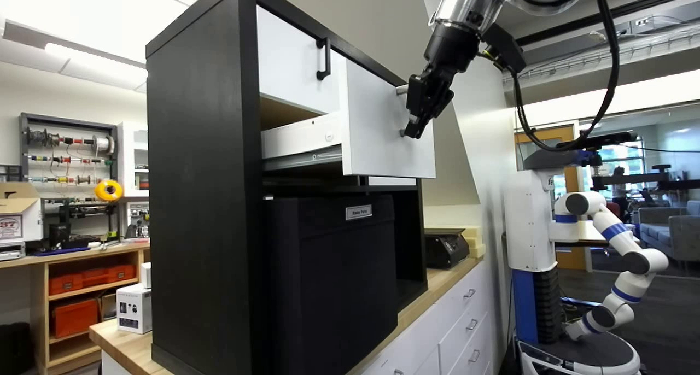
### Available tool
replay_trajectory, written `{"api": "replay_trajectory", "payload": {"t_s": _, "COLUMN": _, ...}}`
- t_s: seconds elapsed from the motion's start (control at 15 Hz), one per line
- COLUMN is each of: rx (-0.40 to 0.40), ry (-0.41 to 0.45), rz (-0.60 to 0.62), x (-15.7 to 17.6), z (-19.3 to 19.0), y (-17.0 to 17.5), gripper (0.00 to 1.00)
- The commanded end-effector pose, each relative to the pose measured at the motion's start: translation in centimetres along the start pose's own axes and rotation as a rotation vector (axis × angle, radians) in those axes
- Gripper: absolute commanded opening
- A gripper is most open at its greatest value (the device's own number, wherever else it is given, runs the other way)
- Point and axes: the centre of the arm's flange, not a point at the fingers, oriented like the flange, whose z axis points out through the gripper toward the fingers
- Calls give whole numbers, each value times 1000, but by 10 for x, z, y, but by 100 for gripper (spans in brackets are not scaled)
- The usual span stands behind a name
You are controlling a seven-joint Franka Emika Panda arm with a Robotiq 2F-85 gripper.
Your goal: Close the open drawer
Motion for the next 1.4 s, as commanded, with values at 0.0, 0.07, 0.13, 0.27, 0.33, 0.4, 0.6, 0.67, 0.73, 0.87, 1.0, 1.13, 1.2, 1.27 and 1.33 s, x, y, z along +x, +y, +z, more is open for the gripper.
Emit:
{"api": "replay_trajectory", "payload": {"t_s": 0.0, "rx": -6, "ry": 24, "rz": -21, "x": 10, "z": 4, "y": -1, "gripper": 7}}
{"api": "replay_trajectory", "payload": {"t_s": 0.07, "rx": -15, "ry": 24, "rz": -22, "x": 13, "z": 8, "y": -1, "gripper": 7}}
{"api": "replay_trajectory", "payload": {"t_s": 0.13, "rx": -26, "ry": 23, "rz": -27, "x": 19, "z": 14, "y": -1, "gripper": 7}}
{"api": "replay_trajectory", "payload": {"t_s": 0.27, "rx": -54, "ry": 17, "rz": -42, "x": 30, "z": 25, "y": -1, "gripper": 7}}
{"api": "replay_trajectory", "payload": {"t_s": 0.33, "rx": -62, "ry": 16, "rz": -50, "x": 35, "z": 30, "y": -1, "gripper": 7}}
{"api": "replay_trajectory", "payload": {"t_s": 0.4, "rx": -67, "ry": 18, "rz": -59, "x": 43, "z": 35, "y": -1, "gripper": 7}}
{"api": "replay_trajectory", "payload": {"t_s": 0.6, "rx": -58, "ry": 34, "rz": -61, "x": 64, "z": 47, "y": 0, "gripper": 7}}
{"api": "replay_trajectory", "payload": {"t_s": 0.67, "rx": -53, "ry": 39, "rz": -59, "x": 72, "z": 52, "y": 1, "gripper": 7}}
{"api": "replay_trajectory", "payload": {"t_s": 0.73, "rx": -48, "ry": 42, "rz": -56, "x": 78, "z": 56, "y": 2, "gripper": 7}}
{"api": "replay_trajectory", "payload": {"t_s": 0.87, "rx": -38, "ry": 49, "rz": -47, "x": 92, "z": 65, "y": 5, "gripper": 7}}
{"api": "replay_trajectory", "payload": {"t_s": 1.0, "rx": -34, "ry": 59, "rz": -38, "x": 105, "z": 74, "y": 7, "gripper": 7}}
{"api": "replay_trajectory", "payload": {"t_s": 1.13, "rx": -30, "ry": 66, "rz": -32, "x": 118, "z": 83, "y": 10, "gripper": 7}}
{"api": "replay_trajectory", "payload": {"t_s": 1.2, "rx": -29, "ry": 70, "rz": -28, "x": 126, "z": 86, "y": 11, "gripper": 7}}
{"api": "replay_trajectory", "payload": {"t_s": 1.27, "rx": -29, "ry": 74, "rz": -25, "x": 132, "z": 90, "y": 12, "gripper": 7}}
{"api": "replay_trajectory", "payload": {"t_s": 1.33, "rx": -28, "ry": 79, "rz": -21, "x": 140, "z": 95, "y": 13, "gripper": 7}}
